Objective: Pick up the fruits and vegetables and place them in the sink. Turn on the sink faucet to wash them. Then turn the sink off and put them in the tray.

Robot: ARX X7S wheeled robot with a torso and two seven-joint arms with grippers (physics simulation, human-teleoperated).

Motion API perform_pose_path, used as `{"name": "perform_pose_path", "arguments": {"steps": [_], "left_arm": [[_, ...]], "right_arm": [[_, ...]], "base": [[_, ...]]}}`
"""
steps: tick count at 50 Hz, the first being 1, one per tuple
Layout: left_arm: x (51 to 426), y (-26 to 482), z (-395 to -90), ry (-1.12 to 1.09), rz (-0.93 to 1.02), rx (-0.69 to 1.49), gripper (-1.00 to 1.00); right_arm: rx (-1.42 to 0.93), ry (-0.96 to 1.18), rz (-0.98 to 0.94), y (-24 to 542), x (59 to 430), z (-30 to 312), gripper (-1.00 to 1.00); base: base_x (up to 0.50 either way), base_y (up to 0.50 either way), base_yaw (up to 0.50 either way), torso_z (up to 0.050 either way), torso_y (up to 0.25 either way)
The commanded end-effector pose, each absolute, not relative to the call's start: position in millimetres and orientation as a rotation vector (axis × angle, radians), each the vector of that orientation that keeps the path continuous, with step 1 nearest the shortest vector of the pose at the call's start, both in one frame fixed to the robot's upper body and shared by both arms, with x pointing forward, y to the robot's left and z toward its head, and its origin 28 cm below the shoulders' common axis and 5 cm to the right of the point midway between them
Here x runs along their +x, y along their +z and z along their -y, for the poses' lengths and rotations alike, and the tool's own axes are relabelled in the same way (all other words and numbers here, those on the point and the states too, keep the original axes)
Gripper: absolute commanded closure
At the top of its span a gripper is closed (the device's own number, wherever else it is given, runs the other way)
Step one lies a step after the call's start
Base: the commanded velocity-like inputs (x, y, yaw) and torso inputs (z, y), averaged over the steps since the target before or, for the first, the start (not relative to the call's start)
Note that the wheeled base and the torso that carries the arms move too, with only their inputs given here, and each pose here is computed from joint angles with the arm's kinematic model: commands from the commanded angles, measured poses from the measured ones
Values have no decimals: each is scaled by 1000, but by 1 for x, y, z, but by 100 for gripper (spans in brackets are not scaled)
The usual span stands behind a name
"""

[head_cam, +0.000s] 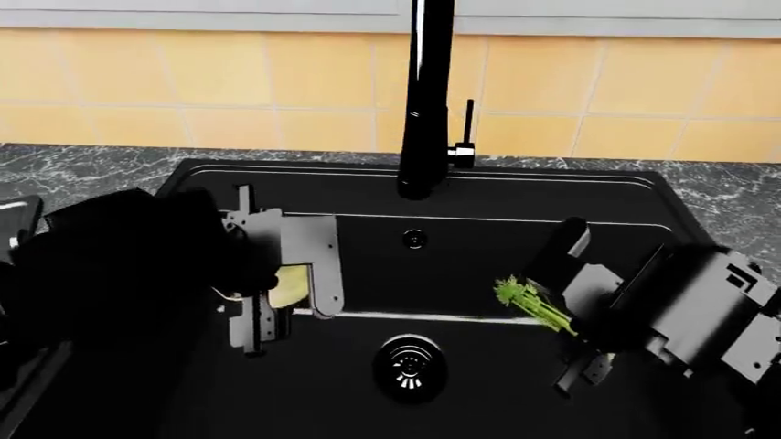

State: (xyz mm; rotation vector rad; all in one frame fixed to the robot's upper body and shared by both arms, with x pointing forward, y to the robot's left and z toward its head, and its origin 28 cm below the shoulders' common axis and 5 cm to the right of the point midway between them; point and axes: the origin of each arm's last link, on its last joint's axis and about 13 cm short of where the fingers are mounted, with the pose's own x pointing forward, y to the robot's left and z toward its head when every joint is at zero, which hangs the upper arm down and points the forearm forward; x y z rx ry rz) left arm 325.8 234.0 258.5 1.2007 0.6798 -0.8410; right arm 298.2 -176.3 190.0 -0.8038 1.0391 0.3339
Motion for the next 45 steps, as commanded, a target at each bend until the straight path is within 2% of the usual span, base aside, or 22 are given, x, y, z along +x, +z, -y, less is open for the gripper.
{"name": "perform_pose_path", "arguments": {"steps": [1, 11, 17, 21, 35, 45], "left_arm": [[316, 286, -248, -729, -625, 1175, 100], [308, 303, -254, -704, -591, 1174, 100], [301, 313, -257, -688, -564, 1179, 100], [295, 318, -258, -683, -542, 1192, 100], [292, 314, -254, -685, -516, 1218, 100], [292, 322, -251, -705, -492, 1244, 100]], "right_arm": [[-813, 347, -879, 219, 276, 178, 100], [-809, 339, -806, 241, 241, 182, 100], [-811, 311, -787, 247, 223, 185, 100], [-800, 282, -780, 247, 216, 185, 100], [-780, 251, -789, 244, 223, 182, 100], [-743, 164, -748, 278, 230, 198, 100]], "base": [[0, 0, 0, 0, 100], [0, 0, 0, 0, 8], [0, 0, 0, 0, 241], [0, 0, 0, 0, 49], [0, 0, 0, 0, 0], [0, 0, 0, 0, 0]]}}
